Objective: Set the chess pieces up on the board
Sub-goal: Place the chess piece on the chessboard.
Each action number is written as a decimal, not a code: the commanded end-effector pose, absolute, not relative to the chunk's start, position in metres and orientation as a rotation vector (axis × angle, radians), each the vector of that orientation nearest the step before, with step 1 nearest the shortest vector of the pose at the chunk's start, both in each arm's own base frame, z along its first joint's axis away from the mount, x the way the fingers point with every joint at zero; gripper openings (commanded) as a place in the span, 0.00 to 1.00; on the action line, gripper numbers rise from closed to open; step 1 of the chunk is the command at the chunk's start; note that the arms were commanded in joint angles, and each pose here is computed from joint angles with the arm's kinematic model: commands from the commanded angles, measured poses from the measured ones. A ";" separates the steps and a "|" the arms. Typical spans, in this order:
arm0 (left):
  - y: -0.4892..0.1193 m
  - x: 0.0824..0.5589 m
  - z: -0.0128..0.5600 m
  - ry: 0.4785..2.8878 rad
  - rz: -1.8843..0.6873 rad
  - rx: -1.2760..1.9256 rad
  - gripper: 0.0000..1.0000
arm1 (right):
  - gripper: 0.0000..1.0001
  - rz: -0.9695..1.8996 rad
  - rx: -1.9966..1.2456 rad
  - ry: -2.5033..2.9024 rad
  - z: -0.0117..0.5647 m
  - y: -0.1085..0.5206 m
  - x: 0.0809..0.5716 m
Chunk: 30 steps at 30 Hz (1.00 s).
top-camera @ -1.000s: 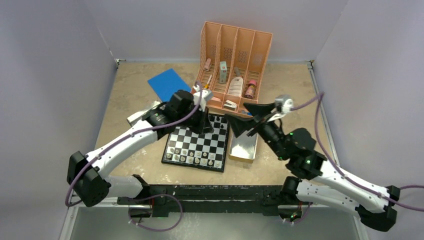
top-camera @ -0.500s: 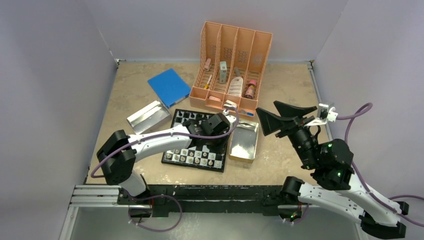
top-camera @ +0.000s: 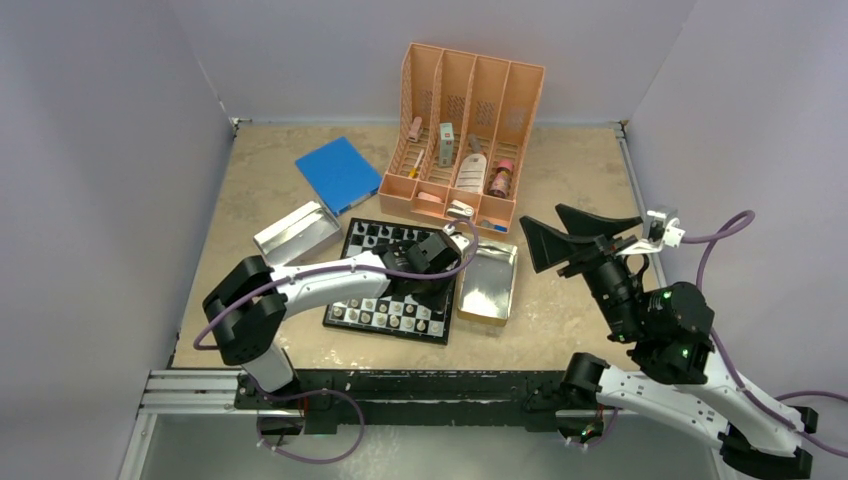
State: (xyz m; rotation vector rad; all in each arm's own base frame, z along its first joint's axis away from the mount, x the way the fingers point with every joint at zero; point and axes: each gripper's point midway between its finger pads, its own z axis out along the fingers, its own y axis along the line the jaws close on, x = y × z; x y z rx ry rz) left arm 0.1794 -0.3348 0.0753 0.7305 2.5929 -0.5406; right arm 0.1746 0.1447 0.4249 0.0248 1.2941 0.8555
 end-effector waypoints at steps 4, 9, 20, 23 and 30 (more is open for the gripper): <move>-0.333 0.178 0.062 2.621 -0.534 0.703 0.00 | 0.99 0.865 0.067 1.265 0.433 0.137 0.174; -0.334 0.175 0.055 2.640 -0.535 0.714 0.00 | 0.99 0.860 0.062 1.273 0.431 0.140 0.175; -0.335 0.174 0.048 2.651 -0.532 0.725 0.00 | 0.99 0.858 0.054 1.279 0.427 0.143 0.177; -0.337 0.174 0.048 2.651 -0.547 0.728 0.04 | 0.99 0.857 0.048 1.282 0.426 0.144 0.177; -0.340 0.176 0.055 2.645 -0.555 0.708 0.22 | 0.99 0.857 0.035 1.297 0.420 0.149 0.177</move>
